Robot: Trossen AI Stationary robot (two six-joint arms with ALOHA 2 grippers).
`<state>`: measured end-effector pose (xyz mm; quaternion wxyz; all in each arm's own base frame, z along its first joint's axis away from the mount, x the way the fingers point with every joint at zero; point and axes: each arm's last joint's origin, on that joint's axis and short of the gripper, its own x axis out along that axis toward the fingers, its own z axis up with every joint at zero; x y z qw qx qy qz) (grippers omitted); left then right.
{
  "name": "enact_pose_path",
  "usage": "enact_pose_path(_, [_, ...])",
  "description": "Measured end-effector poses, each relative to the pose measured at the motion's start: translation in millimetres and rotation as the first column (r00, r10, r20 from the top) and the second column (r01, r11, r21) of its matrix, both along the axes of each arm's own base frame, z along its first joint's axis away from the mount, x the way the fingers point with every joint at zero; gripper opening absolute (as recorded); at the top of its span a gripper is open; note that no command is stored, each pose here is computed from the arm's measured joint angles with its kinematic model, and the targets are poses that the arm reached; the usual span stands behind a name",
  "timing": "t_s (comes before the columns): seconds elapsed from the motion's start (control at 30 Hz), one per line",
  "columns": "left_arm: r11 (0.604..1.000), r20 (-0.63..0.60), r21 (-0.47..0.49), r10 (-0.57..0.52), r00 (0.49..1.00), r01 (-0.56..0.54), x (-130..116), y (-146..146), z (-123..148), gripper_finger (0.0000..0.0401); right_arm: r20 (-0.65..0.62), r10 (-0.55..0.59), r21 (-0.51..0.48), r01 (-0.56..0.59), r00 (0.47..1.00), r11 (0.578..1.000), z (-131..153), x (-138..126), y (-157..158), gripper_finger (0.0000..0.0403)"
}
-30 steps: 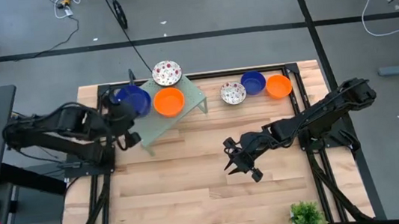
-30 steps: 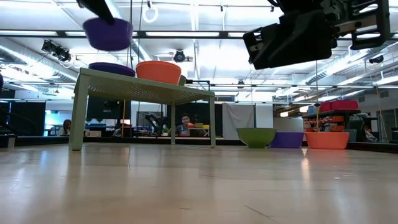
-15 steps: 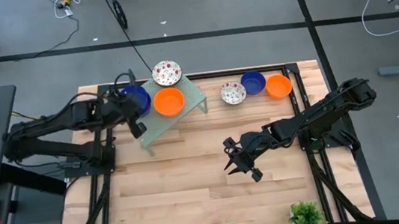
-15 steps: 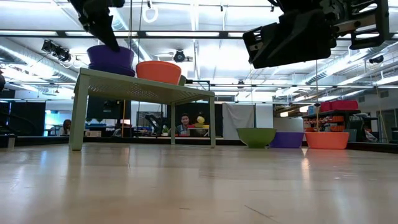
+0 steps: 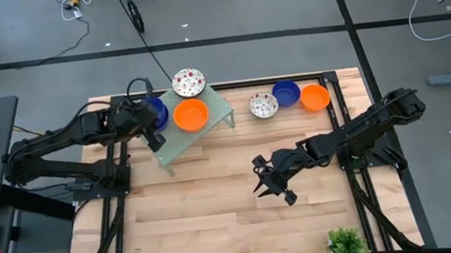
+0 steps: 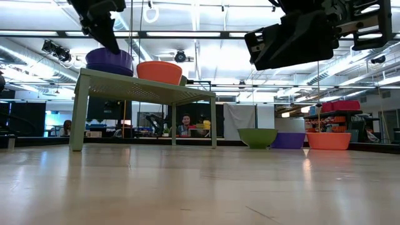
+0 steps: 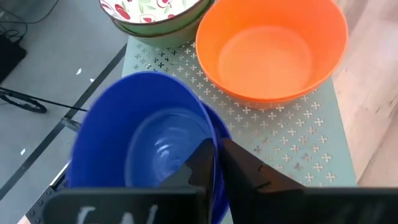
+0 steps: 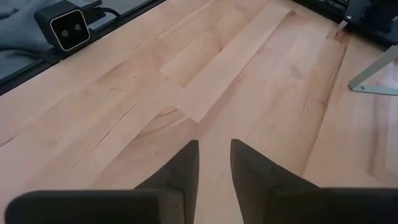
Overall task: Pick & Place Mini bowls
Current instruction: Stack the blue bowl on the blue bowls on the shelf, then stack the green bowl on the green bowls on the shelf
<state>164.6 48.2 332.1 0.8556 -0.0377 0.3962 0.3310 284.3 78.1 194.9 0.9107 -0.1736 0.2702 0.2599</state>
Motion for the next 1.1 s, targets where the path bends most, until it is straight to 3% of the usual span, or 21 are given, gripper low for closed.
enact_pose_path(0.17, [1.0, -0.013, -0.004, 0.001, 1.0, -0.001, 3, 1, -2, 0.007, -0.001, 0.0, 0.0, 0.0, 1.0, 1.0, 0, 0, 0, 0.0094])
enact_pose_path(0.43, [1.0, -0.038, -0.004, -0.005, 0.999, 0.005, 9, 2, -5, 0.017, -0.01, -0.001, -0.002, 0.0, 1.0, 1.0, -1, -1, 0, 0.0094])
enact_pose_path(0.53, [1.0, -0.02, -0.004, -0.001, 1.0, 0.001, 7, 1, 3, 0.0184, -0.011, 0.0, -0.003, 0.0, 1.0, 1.0, -1, -1, 0, 0.0094])
enact_pose_path(0.67, [1.0, 0.007, 0.001, -0.021, 1.0, 0.021, 7, -1, 12, 0.0156, -0.01, -0.001, -0.003, 0.001, 1.0, 1.0, -1, -1, 0, 0.0094])
enact_pose_path(0.97, [0.996, -0.013, -0.059, -0.071, 0.997, 0.07, 7, -3, 9, 0.0012, -0.012, -0.002, -0.001, 0.002, 1.0, 1.0, -1, -1, 0, 0.0094])
enact_pose_path(1.1, [0.996, -0.011, -0.053, -0.068, 0.998, 0.067, 7, -3, 9, 0.0013, -0.013, -0.003, 0.0, 0.003, 1.0, 1.0, -1, -1, 0, 0.0094])
